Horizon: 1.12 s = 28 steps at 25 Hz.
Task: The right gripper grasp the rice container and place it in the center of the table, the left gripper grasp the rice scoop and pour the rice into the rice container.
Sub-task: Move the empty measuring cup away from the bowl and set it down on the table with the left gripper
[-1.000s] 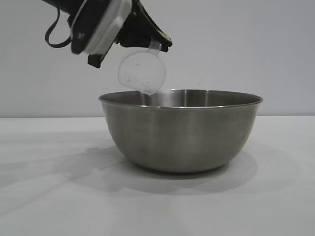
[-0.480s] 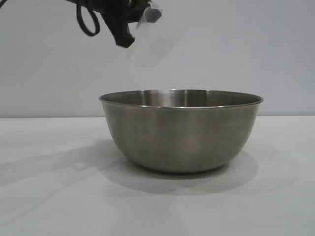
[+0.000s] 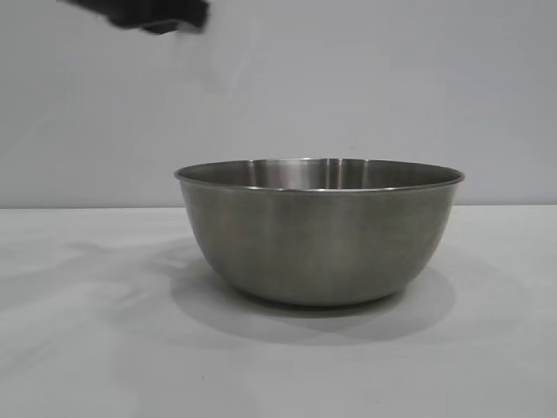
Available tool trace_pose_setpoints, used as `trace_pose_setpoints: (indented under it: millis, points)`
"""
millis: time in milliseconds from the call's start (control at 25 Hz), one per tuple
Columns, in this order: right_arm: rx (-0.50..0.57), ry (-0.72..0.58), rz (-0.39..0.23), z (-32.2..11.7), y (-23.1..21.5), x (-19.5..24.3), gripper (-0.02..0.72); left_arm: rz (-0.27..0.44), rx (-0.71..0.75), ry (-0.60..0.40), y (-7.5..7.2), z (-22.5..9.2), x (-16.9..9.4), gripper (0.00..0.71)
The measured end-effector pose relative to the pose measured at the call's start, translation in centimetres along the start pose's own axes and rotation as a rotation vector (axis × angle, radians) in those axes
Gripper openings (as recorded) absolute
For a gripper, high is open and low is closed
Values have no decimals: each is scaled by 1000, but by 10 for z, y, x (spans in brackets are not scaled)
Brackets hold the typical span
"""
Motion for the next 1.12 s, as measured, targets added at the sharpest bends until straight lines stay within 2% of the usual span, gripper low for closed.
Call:
trace_pose_setpoints:
  millis: [80,200,280,400,440,600,1120]
  points:
    - [0,0,0,0,0,0,395,52,-52,-5,20,-13,-17,0]
    - [0,0,0,0,0,0,395,92,-87,-4,33,-29,-39,0]
    - [0,0,0,0,0,0,395,93,-103,-14,32,-37,-46,0]
    - [1,-1,3,0,1,0,395,92,-123,42,29,-63,-52,0]
    - [2,-1,4,0,1,0,348,91,-128,63,28,-71,-53,0]
    - [5,-1,7,0,1,0,365,120,-154,140,30,-102,-59,0]
    - [6,-2,11,0,2,0,365,130,-176,258,27,-150,-63,0]
Point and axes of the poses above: a point on each arm's last joint axis where the gripper is mounted, x pointing out along that axis toward the gripper, y along the wrist's bending axis when the last joint is at zero, z = x × y, the point moved 9 cm from there along x, pointing out along that axis toward the gripper, and after that the axes turned 10 degrees about -x, right-handed, at the moved point
